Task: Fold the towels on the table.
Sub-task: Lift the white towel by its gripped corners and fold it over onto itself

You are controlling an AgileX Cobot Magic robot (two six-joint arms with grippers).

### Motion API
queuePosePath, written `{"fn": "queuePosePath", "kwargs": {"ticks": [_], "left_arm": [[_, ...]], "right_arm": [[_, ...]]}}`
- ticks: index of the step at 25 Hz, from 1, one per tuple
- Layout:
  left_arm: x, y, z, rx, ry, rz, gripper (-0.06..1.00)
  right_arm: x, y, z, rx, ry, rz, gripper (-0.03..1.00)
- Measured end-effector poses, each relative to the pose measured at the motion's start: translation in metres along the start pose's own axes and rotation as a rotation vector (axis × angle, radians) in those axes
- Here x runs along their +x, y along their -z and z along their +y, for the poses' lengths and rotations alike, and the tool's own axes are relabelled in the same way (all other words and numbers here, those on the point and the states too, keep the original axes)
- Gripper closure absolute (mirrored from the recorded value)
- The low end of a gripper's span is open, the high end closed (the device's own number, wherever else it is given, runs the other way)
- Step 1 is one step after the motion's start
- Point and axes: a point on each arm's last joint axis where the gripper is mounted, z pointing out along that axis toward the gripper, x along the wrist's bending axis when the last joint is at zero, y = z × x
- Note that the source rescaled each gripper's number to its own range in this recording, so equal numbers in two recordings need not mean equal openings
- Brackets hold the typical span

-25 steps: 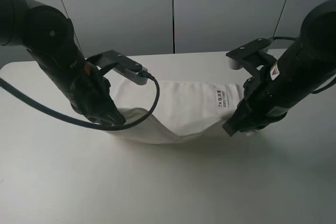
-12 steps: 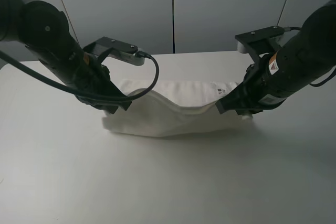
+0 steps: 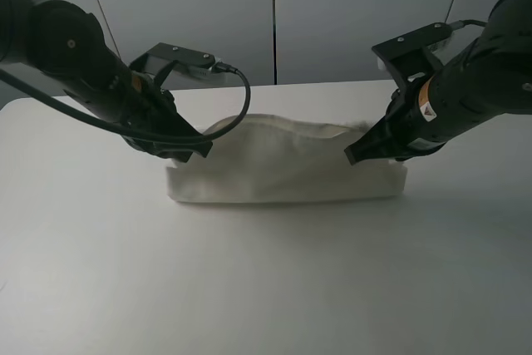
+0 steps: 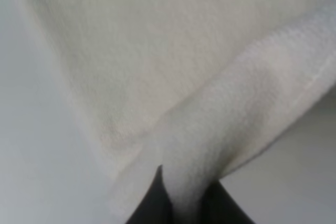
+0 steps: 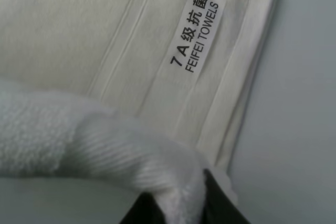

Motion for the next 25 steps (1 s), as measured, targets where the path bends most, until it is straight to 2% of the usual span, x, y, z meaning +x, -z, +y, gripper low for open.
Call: {"fn": "queuePosePath", "kwargs": {"ticks": [5, 12, 19, 25], "left_arm": [[0.002, 0.000, 0.002, -0.021, -0.012, 0.025, 0.94], [0.012, 0.001, 0.006, -0.062, -0.004, 0.138, 0.94], [0.013, -0.005, 0.007, -0.068, 0.006, 0.147, 0.94], [0.013, -0.019, 0.004, -0.045, -0.004, 0.149, 0.94]], "right_arm": [[0.004, -0.011, 0.003, -0.034, 0.036, 0.014, 0.97], [0.000, -0.016, 0.011, -0.110, 0.038, -0.047, 0.97], [-0.004, -0.014, 0.019, -0.199, 0.039, -0.090, 0.97], [-0.004, -0.014, 0.021, -0.226, 0.032, -0.090, 0.97]]}}
